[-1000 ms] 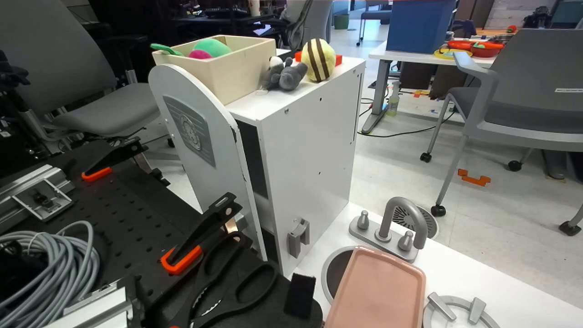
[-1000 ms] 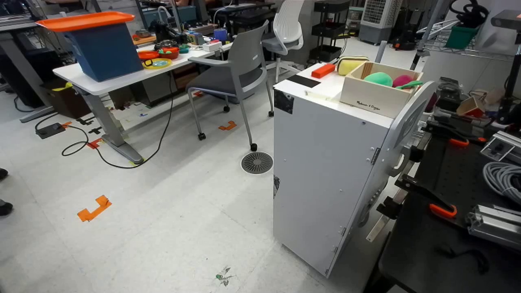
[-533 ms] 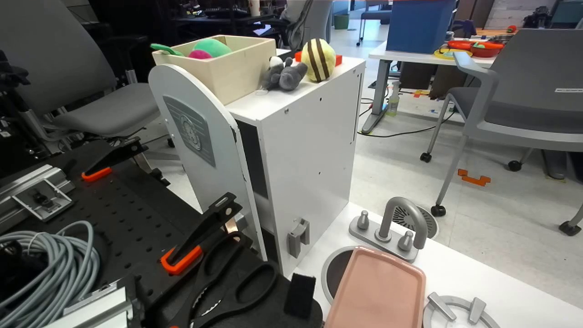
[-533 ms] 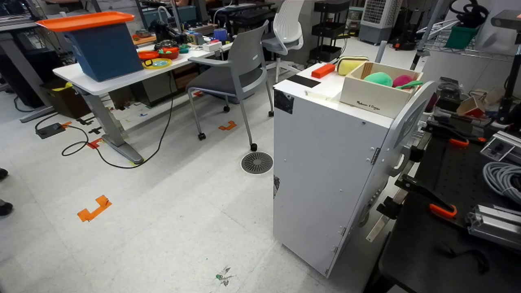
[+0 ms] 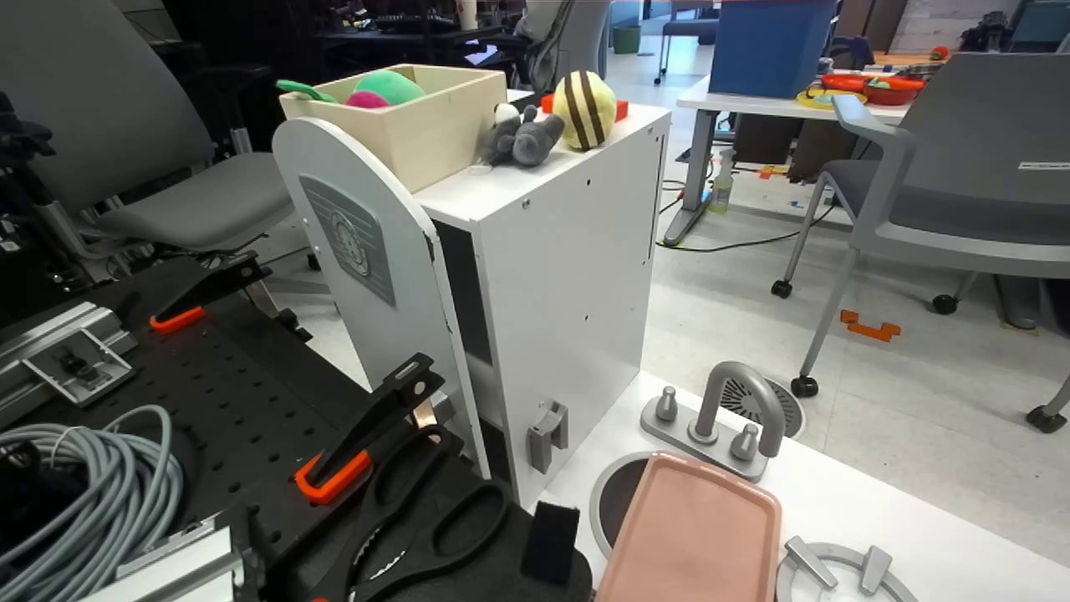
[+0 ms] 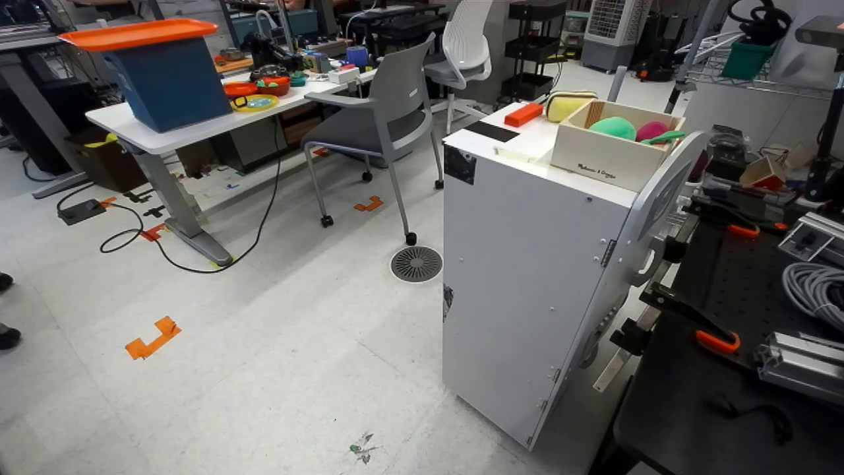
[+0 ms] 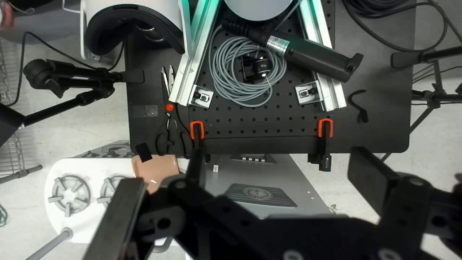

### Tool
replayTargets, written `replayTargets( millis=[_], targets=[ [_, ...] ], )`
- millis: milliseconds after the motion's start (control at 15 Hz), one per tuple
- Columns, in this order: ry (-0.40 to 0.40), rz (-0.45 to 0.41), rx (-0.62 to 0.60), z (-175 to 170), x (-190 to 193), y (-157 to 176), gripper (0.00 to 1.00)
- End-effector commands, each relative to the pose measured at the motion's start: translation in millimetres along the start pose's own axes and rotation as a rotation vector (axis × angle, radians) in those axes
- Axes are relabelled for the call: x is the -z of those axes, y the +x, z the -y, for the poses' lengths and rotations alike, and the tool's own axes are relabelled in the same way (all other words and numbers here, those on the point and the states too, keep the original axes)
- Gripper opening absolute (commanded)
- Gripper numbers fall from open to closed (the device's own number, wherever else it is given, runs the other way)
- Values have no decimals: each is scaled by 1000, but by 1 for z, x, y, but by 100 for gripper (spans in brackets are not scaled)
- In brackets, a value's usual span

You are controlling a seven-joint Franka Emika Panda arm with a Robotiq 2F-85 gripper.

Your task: Remove the green plushie out of the box

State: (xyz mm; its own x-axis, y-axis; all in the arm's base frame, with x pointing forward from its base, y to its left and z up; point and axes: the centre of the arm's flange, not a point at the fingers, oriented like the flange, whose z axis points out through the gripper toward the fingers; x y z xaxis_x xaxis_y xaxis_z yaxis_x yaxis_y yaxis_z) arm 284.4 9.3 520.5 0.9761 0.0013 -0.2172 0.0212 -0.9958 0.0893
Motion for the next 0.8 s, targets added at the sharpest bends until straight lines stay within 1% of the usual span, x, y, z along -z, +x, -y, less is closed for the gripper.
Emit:
replayTargets(
  millis=[0, 200, 400, 533, 733],
  targets=[
    [22, -32, -82, -12, 6, 16, 100],
    [61, -77, -181, -32, 13, 34, 100],
    [91, -120, -256, -54, 21, 56, 100],
    [102, -129, -288, -68, 22, 67, 100],
    [124, -127, -297, -82, 20, 73, 100]
  ],
)
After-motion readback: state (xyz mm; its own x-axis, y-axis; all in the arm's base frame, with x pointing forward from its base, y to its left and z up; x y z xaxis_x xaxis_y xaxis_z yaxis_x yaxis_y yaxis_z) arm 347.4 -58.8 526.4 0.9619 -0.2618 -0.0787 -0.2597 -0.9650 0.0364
